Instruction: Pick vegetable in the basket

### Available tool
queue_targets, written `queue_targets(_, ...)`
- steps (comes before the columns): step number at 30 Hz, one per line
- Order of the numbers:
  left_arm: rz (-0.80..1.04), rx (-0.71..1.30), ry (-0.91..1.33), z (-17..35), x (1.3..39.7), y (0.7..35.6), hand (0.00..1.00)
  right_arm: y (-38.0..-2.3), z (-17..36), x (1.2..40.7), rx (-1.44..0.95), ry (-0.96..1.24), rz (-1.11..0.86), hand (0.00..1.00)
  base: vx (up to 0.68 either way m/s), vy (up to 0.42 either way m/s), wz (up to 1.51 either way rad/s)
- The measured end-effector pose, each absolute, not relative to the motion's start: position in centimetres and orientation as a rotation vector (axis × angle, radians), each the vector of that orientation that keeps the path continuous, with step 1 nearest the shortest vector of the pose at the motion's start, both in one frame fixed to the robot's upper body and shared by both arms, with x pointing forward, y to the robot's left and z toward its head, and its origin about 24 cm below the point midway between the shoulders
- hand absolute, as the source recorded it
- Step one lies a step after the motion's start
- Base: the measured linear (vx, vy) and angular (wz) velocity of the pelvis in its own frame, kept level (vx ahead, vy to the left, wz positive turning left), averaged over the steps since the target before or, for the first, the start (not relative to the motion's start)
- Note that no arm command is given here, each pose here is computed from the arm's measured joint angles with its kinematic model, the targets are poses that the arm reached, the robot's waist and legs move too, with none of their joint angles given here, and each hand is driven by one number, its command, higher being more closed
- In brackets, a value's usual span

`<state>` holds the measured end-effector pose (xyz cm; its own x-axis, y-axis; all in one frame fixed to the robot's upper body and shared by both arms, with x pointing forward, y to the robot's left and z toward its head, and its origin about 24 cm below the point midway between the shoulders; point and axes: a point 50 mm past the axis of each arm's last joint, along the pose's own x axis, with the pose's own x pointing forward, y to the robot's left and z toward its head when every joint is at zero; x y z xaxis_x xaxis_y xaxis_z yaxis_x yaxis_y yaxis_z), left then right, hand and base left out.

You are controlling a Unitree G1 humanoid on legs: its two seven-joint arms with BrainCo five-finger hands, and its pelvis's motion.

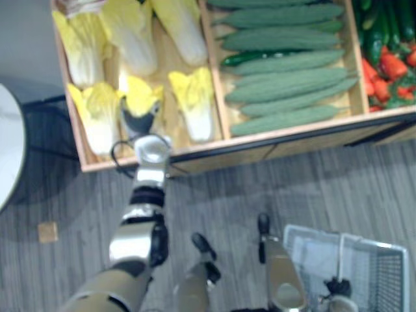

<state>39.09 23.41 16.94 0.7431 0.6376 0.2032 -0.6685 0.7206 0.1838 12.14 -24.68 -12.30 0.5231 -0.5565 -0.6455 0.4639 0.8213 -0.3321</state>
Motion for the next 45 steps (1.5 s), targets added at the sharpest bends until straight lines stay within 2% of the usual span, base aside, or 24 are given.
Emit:
queue_targets(9, 0.724, 0.250, -0.143, 19.3, 39.4, 25.0, 1.00, -24.7, -11.6, 14.0, -0.115, 0.767, -0.591, 1.00, 0.08, -0.017, 0.01)
queue_targets(13, 0.620, 0.287, -0.121, 18.9, 40.0, 23.0, 1.00, -23.7, -11.4, 14.7, -0.101, 0.747, -0.538, 1.00, 0.07, -0.014, -0.24)
queue_targets(16, 0.589, 0.337, -0.209, 20.5, 39.9, 22.0, 1.00, -22.8, -10.0, 16.2, -0.112, 0.650, -0.480, 1.00, 0.06, -0.044, -0.56)
queue_targets(19, 0.654, 0.400, -0.387, 22.9, 37.7, 23.1, 1.00, -23.5, -8.2, 17.4, -0.144, 0.549, -0.460, 1.00, 0.04, -0.061, -0.79)
queue_targets(21, 0.690, 0.473, -0.460, 22.9, 36.4, 23.1, 1.00, -24.1, -8.3, 16.8, -0.174, 0.557, -0.464, 1.00, 0.01, 0.034, -0.52)
queue_targets(23, 0.677, 0.671, -0.542, 21.9, 34.9, 21.3, 1.00, -24.7, -9.1, 14.5, -0.179, 0.612, -0.499, 1.00, 0.05, 0.069, 0.01)
queue_targets(26, 0.672, 0.848, -0.666, 21.7, 32.8, 19.5, 1.00, -24.2, -9.8, 12.8, -0.177, 0.660, -0.517, 1.00, 0.01, 0.083, -0.20)
queue_targets(29, 0.686, 0.893, -0.703, 21.1, 31.2, 19.3, 1.00, -23.5, -9.9, 13.2, -0.173, 0.659, -0.508, 1.00, -0.07, 0.061, -0.77)
queue_targets(32, 0.678, 0.790, -0.715, 19.5, 27.9, 18.3, 1.00, -24.1, -9.1, 14.4, -0.243, 0.631, -0.498, 1.00, -0.09, 0.036, -1.42)
queue_targets(35, 0.560, 0.729, -0.705, 16.6, 24.4, 16.5, 1.00, -23.5, -8.5, 15.7, -0.277, 0.595, -0.445, 1.00, -0.08, -0.037, -1.90)
queue_targets(39, 0.261, 0.689, -0.663, 13.1, 24.7, 11.9, 1.00, -20.3, -5.4, 20.4, -0.263, 0.401, -0.311, 1.00, -0.05, -0.132, -1.97)
queue_targets(41, 0.079, 0.691, -0.481, 8.6, 24.9, 9.3, 1.00, -17.4, -4.6, 21.2, -0.246, 0.349, -0.191, 1.00, 0.08, -0.280, -1.32)
queue_targets(44, -0.025, 0.690, -0.308, 4.3, 23.6, 8.2, 1.00, -14.1, -3.8, 21.7, -0.248, 0.288, -0.030, 1.00, 0.18, -0.238, -2.81)
queue_targets(45, -0.050, 0.686, -0.297, 4.0, 23.5, 7.7, 1.00, -14.2, -3.3, 21.8, -0.256, 0.260, -0.023, 1.00, 0.36, -0.086, -1.97)
